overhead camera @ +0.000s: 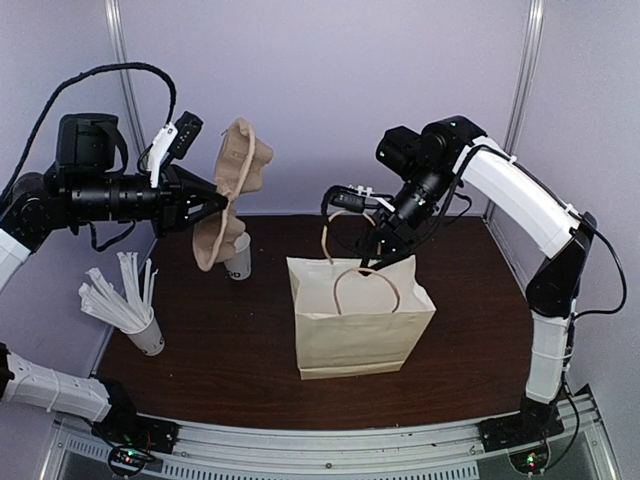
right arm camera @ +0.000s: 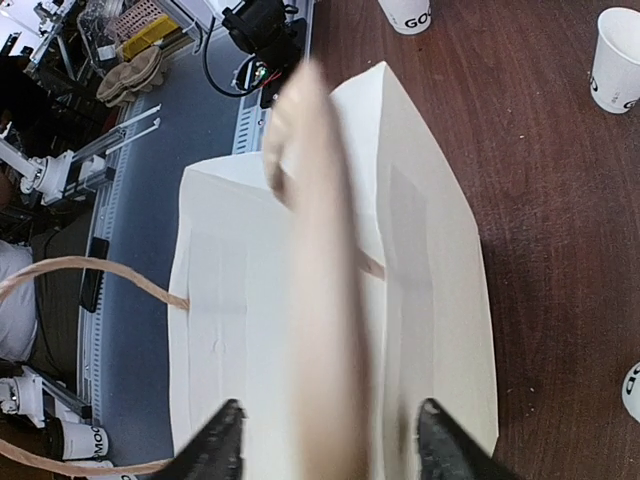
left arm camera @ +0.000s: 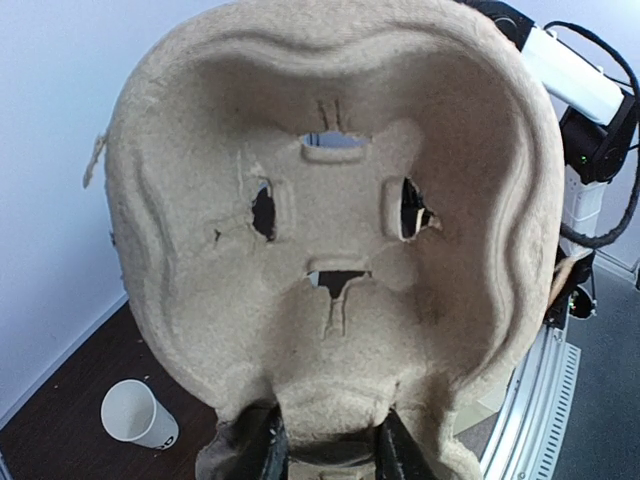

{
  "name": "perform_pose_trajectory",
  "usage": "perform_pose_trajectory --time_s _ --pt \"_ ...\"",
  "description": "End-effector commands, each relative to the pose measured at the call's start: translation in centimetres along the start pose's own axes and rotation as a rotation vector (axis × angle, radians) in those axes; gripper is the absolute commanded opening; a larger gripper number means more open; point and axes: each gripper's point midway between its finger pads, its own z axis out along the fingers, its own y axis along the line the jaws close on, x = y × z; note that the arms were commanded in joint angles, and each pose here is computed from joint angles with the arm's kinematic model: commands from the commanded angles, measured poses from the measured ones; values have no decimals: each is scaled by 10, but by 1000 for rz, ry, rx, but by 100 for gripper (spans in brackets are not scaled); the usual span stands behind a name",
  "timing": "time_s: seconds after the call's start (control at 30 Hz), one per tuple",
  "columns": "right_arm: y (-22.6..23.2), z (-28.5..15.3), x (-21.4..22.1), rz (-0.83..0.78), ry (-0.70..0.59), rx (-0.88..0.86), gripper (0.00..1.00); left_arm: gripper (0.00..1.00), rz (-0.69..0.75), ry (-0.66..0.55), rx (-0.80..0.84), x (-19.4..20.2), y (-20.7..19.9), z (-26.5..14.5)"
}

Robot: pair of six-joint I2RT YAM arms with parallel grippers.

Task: Pack the takeout coffee

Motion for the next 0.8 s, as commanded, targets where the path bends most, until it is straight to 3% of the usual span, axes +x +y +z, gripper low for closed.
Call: perform_pose_trajectory --time_s 0.0,0.17,0.27,0.5,0.63,0.77 --pt "16 -37 -5 -16 -61 48 72 22 43 -92 121 -31 -20 1" --pt "32 -104 -6 -13 -237 107 85 22 31 -159 238 -56 -35 11" --pt "46 -122 6 -4 -284 108 92 22 29 -175 311 -65 -45 22" --pt "65 -119 37 3 -281 144 89 22 26 -218 492 -82 -75 52" --pt "95 -111 40 -71 -321 42 84 22 20 -216 543 -86 -85 72" --pt "99 -79 46 -131 -211 69 84 22 -7 -205 576 -84 -87 92"
